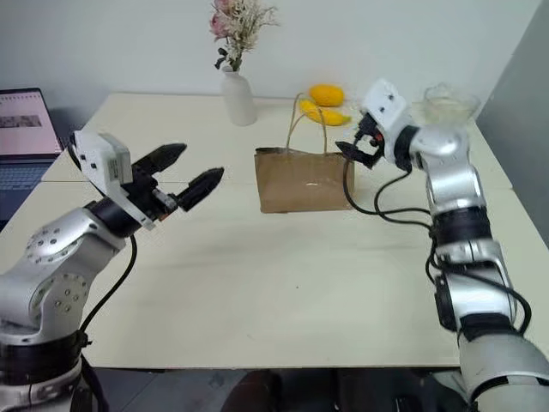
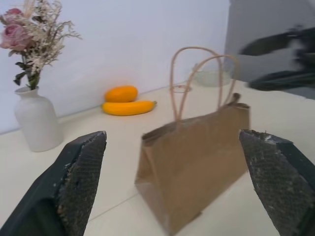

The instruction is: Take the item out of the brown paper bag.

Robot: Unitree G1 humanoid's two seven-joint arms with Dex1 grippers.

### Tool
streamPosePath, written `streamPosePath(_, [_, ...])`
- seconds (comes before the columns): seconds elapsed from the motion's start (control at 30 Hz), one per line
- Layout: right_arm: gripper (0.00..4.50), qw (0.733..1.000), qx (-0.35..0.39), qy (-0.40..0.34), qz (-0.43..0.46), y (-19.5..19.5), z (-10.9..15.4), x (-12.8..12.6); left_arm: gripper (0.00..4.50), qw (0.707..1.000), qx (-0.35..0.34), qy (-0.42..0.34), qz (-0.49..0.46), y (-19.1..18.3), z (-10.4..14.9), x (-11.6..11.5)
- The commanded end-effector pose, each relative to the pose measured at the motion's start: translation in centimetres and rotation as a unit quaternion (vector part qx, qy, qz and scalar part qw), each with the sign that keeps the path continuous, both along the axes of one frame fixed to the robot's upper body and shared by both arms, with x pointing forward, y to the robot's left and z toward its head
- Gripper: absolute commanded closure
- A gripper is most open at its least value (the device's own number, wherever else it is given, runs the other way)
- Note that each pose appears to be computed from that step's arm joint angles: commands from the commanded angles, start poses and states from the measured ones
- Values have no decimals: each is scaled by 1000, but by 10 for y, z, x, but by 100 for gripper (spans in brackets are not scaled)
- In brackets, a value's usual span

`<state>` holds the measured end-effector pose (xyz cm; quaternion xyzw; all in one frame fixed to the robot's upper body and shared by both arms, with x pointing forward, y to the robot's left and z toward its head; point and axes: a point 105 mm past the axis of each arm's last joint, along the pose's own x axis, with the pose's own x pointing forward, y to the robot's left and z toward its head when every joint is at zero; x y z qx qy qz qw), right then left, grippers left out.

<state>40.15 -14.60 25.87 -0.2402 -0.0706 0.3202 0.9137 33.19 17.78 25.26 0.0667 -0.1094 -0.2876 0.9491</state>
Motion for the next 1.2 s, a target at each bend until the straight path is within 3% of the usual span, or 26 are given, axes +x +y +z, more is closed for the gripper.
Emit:
streamPosePath(0.03, [0,997,57,-25,39,7,11,-59,92,999,28,-17,-14,-3,10,24])
streamPosePath(0.2, [0,989,114,25,92,45,-34,-122,251,998,50,-1,-39,-4,16,78])
streamPosePath(0.37, [0,985,120,77,99,61,-69,-151,407,995,95,27,-9,-6,10,122])
streamPosePath(0.67, [0,985,141,85,58,65,-76,-156,407,981,187,35,-37,-42,-6,132])
streamPosePath(1.2, [0,987,107,103,60,39,-78,-162,407,931,234,142,-241,-51,-45,93])
